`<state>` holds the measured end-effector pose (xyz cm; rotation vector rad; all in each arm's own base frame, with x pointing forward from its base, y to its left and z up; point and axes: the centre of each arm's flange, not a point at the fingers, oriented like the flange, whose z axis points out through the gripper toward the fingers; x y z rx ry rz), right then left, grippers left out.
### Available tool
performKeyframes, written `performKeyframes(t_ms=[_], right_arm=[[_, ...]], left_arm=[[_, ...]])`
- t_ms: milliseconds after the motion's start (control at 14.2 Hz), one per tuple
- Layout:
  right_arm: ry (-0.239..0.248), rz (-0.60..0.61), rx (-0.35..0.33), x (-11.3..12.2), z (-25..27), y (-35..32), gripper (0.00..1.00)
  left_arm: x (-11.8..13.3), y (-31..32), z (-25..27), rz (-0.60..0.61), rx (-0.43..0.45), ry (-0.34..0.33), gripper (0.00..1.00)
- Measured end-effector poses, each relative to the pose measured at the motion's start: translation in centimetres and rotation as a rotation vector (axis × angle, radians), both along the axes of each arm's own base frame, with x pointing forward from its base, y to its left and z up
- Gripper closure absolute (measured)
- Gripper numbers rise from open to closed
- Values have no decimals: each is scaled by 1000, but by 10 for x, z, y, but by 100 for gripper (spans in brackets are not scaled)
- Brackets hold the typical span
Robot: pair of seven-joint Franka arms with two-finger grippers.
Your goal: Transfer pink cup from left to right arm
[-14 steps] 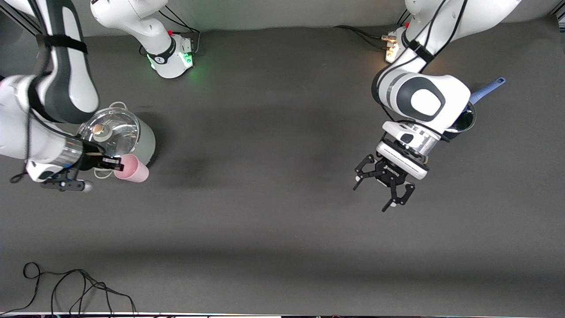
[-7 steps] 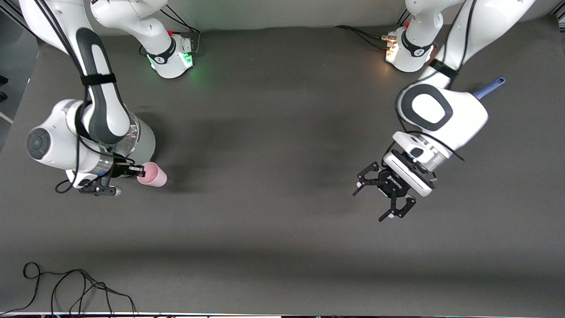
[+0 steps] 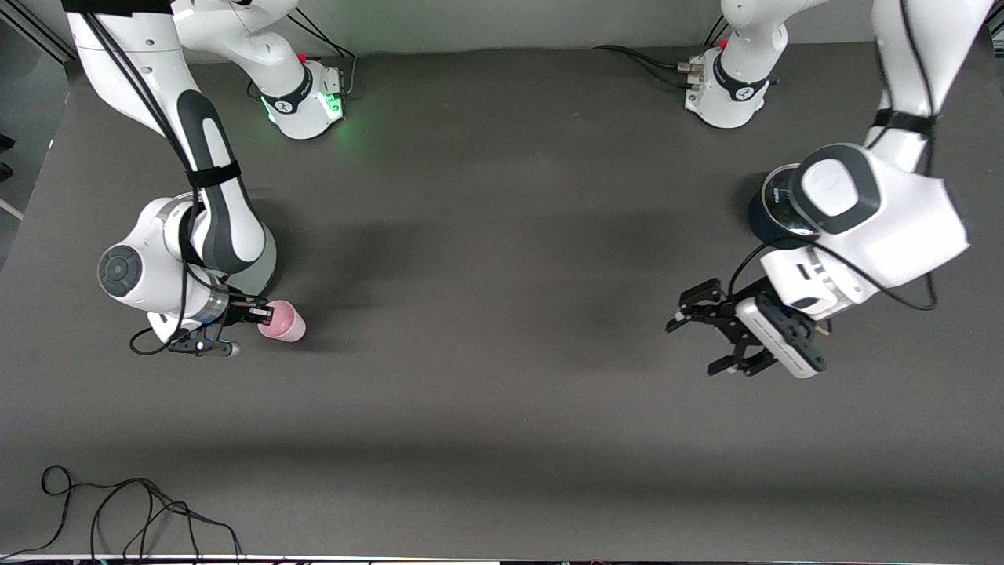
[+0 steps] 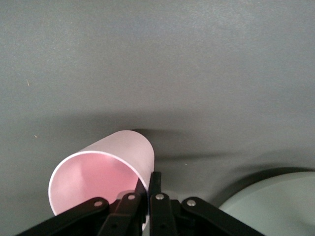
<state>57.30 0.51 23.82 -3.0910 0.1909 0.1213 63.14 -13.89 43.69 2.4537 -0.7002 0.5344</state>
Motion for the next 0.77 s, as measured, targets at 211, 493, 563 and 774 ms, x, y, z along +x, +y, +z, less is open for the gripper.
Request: performKeyframes(t_ms=[211,493,563,774], right_arm=[[-1,-24,21,0,-2,2,91],[-12,-17,38,2,8,10,52],[-12,-10,52,3,17,15,41],[-30,0,108,4,63,18,9]], left_arm=[[-5,22,18,73,87,144,0],[-21,45,28,278,226,372,0],[-25,48,30,338,262,421,0],[-33,58,41,409,388,469,0]])
